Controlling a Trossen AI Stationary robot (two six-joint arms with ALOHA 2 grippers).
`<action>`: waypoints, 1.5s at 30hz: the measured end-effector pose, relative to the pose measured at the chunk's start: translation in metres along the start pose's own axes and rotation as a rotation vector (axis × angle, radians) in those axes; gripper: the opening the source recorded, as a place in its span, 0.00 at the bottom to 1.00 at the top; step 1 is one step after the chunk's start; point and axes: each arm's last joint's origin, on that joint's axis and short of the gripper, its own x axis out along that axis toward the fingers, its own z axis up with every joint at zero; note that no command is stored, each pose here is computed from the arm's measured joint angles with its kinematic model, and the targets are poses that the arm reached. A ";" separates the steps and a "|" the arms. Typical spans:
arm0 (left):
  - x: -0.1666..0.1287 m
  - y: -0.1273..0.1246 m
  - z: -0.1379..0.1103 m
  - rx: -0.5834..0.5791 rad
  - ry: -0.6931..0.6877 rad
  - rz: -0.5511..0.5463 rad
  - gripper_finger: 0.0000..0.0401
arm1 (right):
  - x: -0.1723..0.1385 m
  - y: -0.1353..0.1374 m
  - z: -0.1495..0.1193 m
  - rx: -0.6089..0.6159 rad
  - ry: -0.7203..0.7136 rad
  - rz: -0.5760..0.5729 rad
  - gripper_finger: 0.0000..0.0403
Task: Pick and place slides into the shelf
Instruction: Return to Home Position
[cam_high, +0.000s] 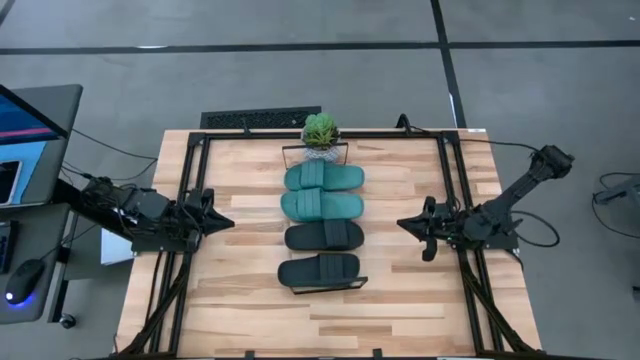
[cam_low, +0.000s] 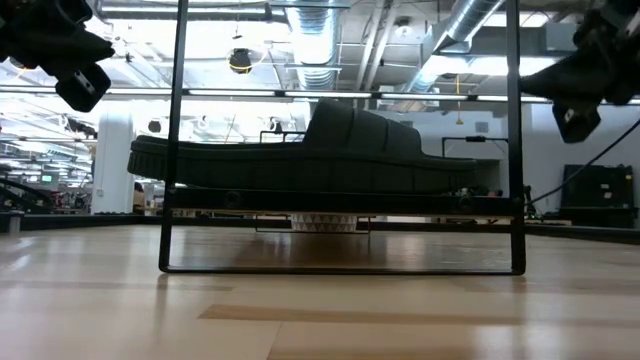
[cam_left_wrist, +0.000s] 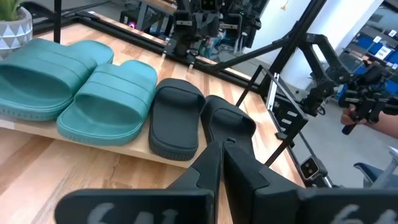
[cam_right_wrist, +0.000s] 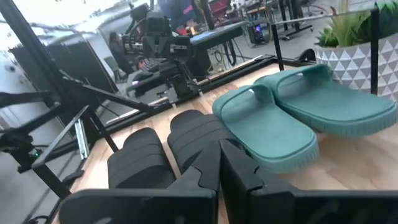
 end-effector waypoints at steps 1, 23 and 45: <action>0.000 0.000 0.000 0.002 0.000 0.000 0.02 | 0.000 -0.002 -0.004 0.008 -0.007 0.003 0.00; 0.024 0.019 -0.038 -0.095 -0.057 0.207 0.02 | 0.000 -0.018 -0.025 -0.049 0.084 -0.141 0.00; 0.029 0.019 -0.043 -0.143 -0.002 0.239 0.02 | 0.005 -0.031 -0.035 -0.066 0.150 -0.275 0.00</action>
